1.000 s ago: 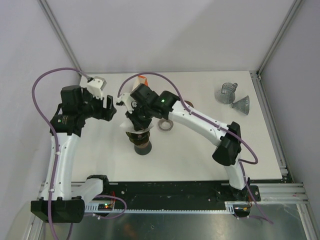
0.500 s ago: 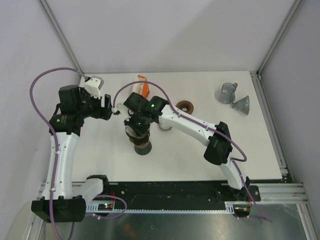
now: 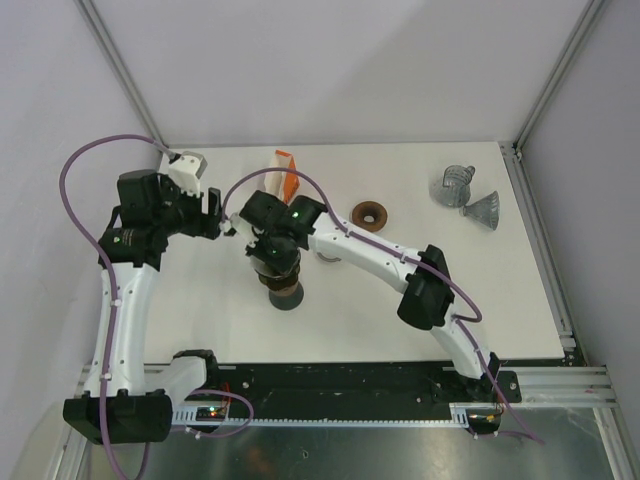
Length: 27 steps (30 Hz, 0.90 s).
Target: Place the coffee filter in the dripper
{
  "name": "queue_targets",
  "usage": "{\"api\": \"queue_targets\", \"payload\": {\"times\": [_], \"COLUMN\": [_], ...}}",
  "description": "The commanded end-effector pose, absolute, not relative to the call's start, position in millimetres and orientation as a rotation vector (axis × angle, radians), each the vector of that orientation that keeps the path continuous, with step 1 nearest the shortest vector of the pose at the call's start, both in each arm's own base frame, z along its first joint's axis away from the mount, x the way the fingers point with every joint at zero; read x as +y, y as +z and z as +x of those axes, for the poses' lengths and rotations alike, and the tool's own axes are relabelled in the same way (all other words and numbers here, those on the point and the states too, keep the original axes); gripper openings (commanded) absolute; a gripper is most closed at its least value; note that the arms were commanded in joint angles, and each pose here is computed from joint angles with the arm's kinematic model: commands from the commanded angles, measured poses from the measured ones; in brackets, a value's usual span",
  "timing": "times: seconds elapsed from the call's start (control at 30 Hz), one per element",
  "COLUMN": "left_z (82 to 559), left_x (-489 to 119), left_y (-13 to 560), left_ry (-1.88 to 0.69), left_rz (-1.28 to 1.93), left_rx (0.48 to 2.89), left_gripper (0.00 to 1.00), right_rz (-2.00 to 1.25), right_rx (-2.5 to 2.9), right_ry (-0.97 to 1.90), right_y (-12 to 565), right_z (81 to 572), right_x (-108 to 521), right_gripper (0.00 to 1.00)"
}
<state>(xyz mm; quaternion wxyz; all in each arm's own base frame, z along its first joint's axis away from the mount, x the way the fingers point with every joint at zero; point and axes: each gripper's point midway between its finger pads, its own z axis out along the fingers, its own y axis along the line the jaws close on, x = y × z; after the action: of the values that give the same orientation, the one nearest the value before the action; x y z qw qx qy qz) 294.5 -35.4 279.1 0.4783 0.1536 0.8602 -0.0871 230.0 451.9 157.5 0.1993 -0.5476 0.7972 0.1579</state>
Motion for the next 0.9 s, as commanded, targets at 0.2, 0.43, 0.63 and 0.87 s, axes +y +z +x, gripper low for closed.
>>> {"api": "queue_targets", "payload": {"times": [0.2, 0.43, 0.63, 0.87], "left_z": [275, 275, 275, 274], "left_x": [-77, -83, -83, -81], "left_y": [279, 286, 282, 281], "left_ry": [-0.531, -0.636, -0.636, -0.621], "left_rz": [0.412, 0.294, 0.278, 0.278], "left_rx": [2.077, 2.101, 2.114, 2.113], "left_gripper": [0.67, 0.62, 0.62, 0.62], "right_rz": [-1.468, -1.443, -1.421, -1.385], "right_rx": [2.088, 2.046, 1.999, 1.962], "right_ry": [0.491, 0.517, 0.558, 0.577], "right_y": [209, 228, 246, 269], "right_z": [238, 238, 237, 235], "right_x": [467, 467, 470, 466], "right_gripper": [0.00, 0.00, 0.00, 0.00]}}
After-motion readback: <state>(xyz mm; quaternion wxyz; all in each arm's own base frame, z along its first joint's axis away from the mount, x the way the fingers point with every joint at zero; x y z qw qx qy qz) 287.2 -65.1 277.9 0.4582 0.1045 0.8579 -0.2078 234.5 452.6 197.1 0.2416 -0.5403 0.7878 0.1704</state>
